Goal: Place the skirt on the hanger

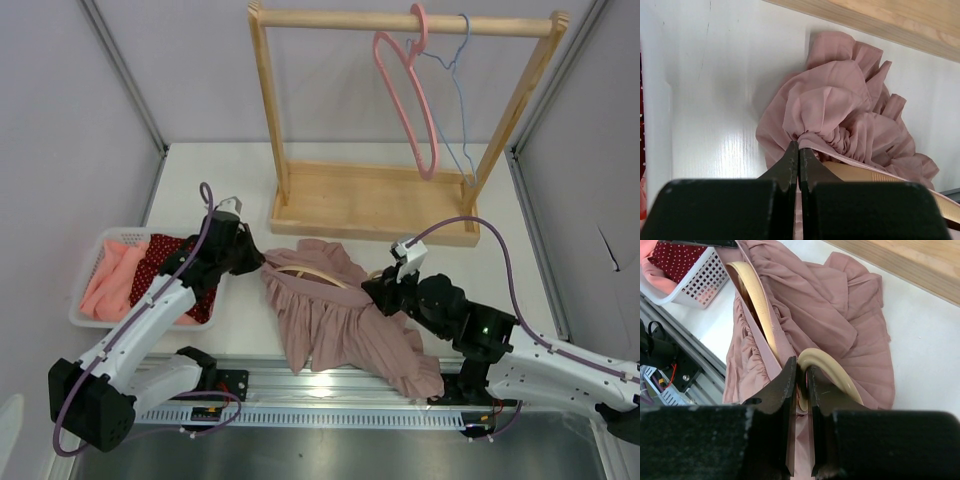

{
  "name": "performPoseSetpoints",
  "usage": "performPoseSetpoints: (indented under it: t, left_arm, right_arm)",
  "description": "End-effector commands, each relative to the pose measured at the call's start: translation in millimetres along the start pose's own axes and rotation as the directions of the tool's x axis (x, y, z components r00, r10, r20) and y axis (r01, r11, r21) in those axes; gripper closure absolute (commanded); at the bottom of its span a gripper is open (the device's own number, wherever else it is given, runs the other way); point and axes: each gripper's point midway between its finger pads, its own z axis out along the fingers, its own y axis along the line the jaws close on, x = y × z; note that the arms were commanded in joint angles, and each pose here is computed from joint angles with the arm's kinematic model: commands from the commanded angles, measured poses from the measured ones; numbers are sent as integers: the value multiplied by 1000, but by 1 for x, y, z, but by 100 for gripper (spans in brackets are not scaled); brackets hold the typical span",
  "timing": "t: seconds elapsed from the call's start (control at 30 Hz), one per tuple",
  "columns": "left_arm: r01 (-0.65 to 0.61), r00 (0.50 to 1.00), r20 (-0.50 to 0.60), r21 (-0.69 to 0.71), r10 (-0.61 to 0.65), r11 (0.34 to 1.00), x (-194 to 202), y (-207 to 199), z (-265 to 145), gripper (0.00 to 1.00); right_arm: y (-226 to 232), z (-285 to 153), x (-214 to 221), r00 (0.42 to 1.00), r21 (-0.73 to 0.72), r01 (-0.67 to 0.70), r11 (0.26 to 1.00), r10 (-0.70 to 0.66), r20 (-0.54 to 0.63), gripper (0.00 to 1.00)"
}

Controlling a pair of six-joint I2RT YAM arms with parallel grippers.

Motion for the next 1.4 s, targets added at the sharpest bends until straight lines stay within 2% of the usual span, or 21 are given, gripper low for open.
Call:
performPoseSetpoints:
  t: [0.0, 0.17, 0.3, 0.5, 0.6, 0.67, 0.77, 0.87, 0.9, 1.03, 1.1, 1.2, 1.27, 1.37]
  left_arm:
    - [9, 986, 165, -98, 7, 995, -42, 17, -11, 100]
    - [-22, 987, 158, -28, 26, 999, -49, -2, -12, 100]
    - [-69, 979, 193, 27, 62, 997, -71, -27, -24, 100]
    - [-162, 974, 171, 73, 148, 984, -82, -65, -46, 100]
    - [-221, 967, 151, 97, 205, 970, -75, -85, -55, 100]
    - [-238, 960, 177, 120, 215, 964, -81, -98, -70, 100]
    - [-266, 952, 200, 166, 232, 950, -89, -117, -96, 100]
    - [-307, 946, 176, 215, 272, 927, -83, -136, -106, 100]
    - [-319, 944, 162, 213, 289, 923, -78, -138, -106, 100]
    - [-323, 943, 176, 268, 284, 908, -72, -156, -123, 100]
    - [-331, 939, 193, 278, 285, 902, -76, -159, -136, 100]
    - [-359, 924, 212, 186, 320, 915, -84, -143, -137, 99]
    - [-391, 913, 184, 144, 363, 909, -80, -137, -126, 99]
    - [-436, 899, 124, 163, 421, 885, -62, -140, -109, 97]
  right_arm:
    - [-10, -9, 14, 996, 34, 64, 997, -61, -71, 100]
    - [10, -7, 13, 992, -49, 100, 994, -103, -72, 100]
    - [34, 0, -3, 986, -74, 156, 985, -160, -54, 100]
    - [57, 29, -23, 969, -3, 239, 971, -239, -56, 100]
    - [71, 39, -56, 964, 9, 265, 964, -265, -2, 100]
    - [69, 42, -74, 949, 46, 314, 948, -315, 1, 100]
    - [57, 55, -106, 953, 91, 298, 950, -301, 18, 100]
    - [79, 52, -129, 965, -44, 245, 969, -239, 105, 100]
    - [83, 54, -136, 967, -47, 233, 971, -226, 116, 100]
    - [87, 74, -125, 965, -35, 253, 967, -250, 78, 100]
    - [90, 79, -120, 965, -57, 254, 965, -250, 75, 100]
    - [96, 87, -116, 966, -107, 252, 962, -245, 80, 100]
    - [107, 75, -133, 960, -130, 269, 954, -256, 112, 100]
    - [113, 44, -163, 952, -181, 268, 946, -230, 203, 100]
